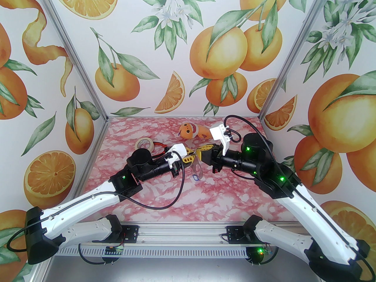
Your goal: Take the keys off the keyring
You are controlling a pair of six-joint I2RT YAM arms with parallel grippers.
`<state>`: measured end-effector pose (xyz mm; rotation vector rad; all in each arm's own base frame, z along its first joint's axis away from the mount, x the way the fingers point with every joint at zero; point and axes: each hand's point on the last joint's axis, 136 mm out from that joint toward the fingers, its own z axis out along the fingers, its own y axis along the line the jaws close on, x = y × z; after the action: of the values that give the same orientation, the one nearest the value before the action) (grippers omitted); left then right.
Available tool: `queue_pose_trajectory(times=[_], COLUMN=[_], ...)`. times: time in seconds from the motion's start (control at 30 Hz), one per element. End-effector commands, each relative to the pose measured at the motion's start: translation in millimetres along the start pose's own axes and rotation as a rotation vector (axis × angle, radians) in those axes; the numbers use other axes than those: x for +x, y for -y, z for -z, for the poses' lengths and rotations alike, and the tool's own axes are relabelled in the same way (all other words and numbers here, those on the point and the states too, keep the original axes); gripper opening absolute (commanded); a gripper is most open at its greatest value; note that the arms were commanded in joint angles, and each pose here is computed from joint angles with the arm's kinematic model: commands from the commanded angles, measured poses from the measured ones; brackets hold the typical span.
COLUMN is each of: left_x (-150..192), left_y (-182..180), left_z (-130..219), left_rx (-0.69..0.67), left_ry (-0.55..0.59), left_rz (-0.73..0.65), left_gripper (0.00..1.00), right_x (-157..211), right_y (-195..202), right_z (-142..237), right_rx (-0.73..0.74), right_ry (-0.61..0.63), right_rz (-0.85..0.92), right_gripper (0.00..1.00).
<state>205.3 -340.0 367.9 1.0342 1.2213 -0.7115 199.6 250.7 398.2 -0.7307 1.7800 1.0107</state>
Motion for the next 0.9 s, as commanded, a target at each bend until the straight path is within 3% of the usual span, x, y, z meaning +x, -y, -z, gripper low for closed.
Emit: queue_pose_trajectory(times=[0.0,0.2,0.87], left_x=[-8.5,-14.2,-50.0], left_y=[-0.4,6.3,19.1], left_z=[0.4,4.5,27.4], left_rx=[-0.003,0.03,0.017], left_ry=[0.029,0.054,0.254], left_rz=[-0.03,-0.073,-0.344], left_gripper=[0.1,0.0,0.0], right_x=[-11.0,-16.2,-14.9], right_y=[-14.8,-14.0,-12.9], right_z=[8.3,14.2,23.6], right_rx=[-0.058,-0.047,-0.083], right_ry=[0.058,0.088,0.139], right_rz=[0.058,0.063,0.006], right_gripper=[0.0,0.0,0.0])
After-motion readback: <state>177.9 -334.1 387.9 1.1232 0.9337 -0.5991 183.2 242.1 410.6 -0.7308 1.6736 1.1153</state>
